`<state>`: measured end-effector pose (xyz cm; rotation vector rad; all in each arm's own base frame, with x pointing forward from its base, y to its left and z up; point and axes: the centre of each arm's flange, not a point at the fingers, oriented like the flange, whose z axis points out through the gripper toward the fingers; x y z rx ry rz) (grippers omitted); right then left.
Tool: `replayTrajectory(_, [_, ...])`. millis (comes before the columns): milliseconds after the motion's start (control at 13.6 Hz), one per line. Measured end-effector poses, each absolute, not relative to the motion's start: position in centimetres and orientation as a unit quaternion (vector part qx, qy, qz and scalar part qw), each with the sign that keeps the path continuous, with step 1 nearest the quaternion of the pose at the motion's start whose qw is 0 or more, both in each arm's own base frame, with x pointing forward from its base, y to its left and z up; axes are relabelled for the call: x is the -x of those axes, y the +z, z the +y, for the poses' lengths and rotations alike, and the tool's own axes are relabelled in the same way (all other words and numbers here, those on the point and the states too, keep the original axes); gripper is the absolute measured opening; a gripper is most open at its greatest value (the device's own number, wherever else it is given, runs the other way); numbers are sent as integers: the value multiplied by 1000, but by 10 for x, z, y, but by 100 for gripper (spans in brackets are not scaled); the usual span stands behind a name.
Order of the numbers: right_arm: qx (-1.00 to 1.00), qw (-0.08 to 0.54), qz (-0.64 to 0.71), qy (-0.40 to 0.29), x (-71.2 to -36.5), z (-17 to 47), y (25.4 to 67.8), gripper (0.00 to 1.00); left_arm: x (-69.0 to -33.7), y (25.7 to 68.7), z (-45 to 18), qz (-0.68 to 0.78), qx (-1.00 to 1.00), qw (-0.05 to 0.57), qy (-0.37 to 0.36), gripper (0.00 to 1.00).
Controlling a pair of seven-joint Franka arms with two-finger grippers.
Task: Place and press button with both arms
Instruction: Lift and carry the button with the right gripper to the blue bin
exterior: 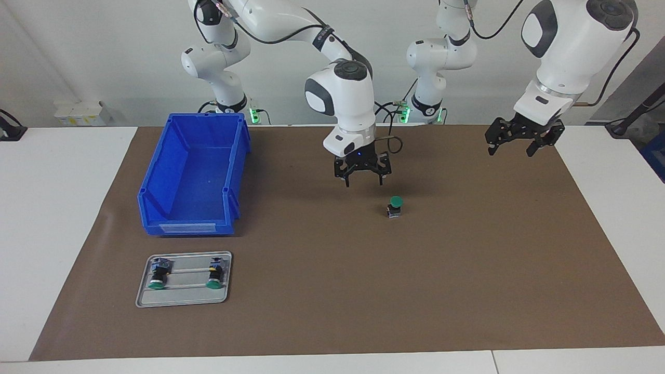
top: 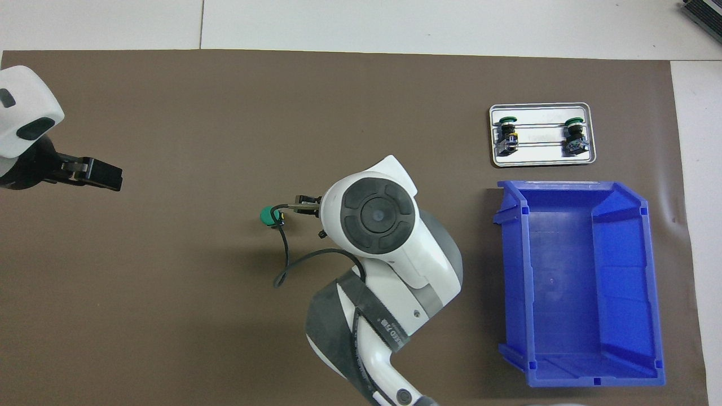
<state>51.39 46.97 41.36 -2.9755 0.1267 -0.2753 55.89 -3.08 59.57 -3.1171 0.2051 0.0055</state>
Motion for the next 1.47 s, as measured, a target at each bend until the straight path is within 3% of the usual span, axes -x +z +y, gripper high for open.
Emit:
replayTrajectory(440, [989, 49, 6, -138, -515, 540, 355, 100, -559, 596, -29, 64, 998, 9, 2, 100])
replayTrajectory(1100, [982, 48, -46, -176, -512, 555, 356, 100, -559, 596, -29, 64, 998, 9, 2, 100])
replayTrajectory(1467, [982, 45, -57, -175, -514, 554, 344, 93, -559, 596, -29, 64, 998, 9, 2, 100])
